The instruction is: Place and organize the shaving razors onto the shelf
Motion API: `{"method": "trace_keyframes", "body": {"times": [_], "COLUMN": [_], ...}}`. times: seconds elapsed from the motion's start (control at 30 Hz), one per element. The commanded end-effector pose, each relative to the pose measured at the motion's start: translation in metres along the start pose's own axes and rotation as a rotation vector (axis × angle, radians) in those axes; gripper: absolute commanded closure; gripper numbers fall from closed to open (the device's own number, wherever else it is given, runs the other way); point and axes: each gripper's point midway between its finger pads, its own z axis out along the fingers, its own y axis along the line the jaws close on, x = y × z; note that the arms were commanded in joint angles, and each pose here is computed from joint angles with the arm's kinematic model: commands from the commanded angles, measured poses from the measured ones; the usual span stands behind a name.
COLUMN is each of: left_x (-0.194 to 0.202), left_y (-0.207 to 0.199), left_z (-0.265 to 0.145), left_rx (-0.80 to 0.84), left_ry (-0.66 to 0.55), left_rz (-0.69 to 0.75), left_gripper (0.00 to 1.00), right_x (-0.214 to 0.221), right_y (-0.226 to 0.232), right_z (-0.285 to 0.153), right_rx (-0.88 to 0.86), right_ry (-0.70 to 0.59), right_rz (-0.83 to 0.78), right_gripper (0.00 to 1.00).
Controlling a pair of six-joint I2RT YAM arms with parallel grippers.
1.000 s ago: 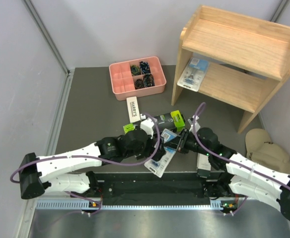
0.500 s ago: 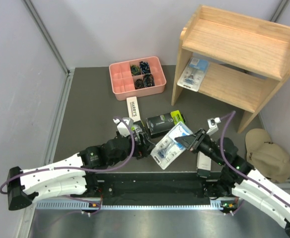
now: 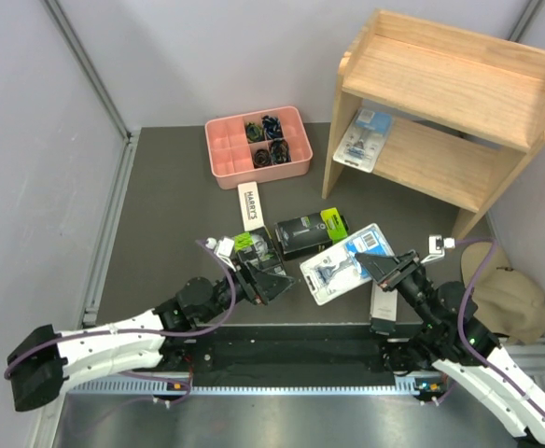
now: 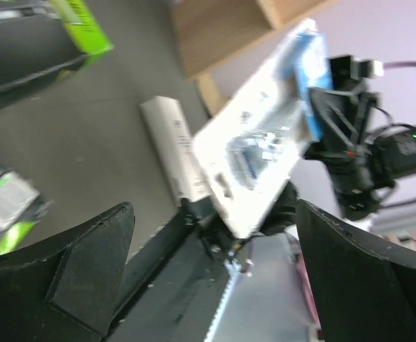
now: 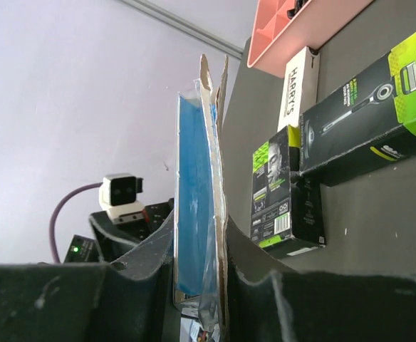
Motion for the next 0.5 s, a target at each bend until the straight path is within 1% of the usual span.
{"method": "trace_keyframes", "body": {"times": [0.0,0.03,0.2,0.47], "left_x": [-0.011,-0.008,0.007,0.013], "left_y": [-0.072,-0.076,-0.068,-0.07], "left_z": [0.0,0.001,0.018,0.031], "left_rx": [0.311,0.333,0.293,0.328], "left_ry": [-0.006,0.014,0.081,0.095], "left_rz": [-0.002,0.001,-0.019,-0.041], "left_gripper": [0.01,0.01,0.02,0.04], "right_x": [-0.008,-0.008,-0.011,-0.008], "right_y": [0.01,0.012,0.021,0.025], "right_z": [-0.001,-0.001,-0.002,-0.002], "right_rx": [-0.041,-0.048,-0.083,-0.104], "right_ry": [-0.036,-0.033,-0.039,-0.024], "right_rz": [-0.013,-0.01,-0.014,-0.007], "right_gripper": [1.0,1.0,1.0,1.0]}}
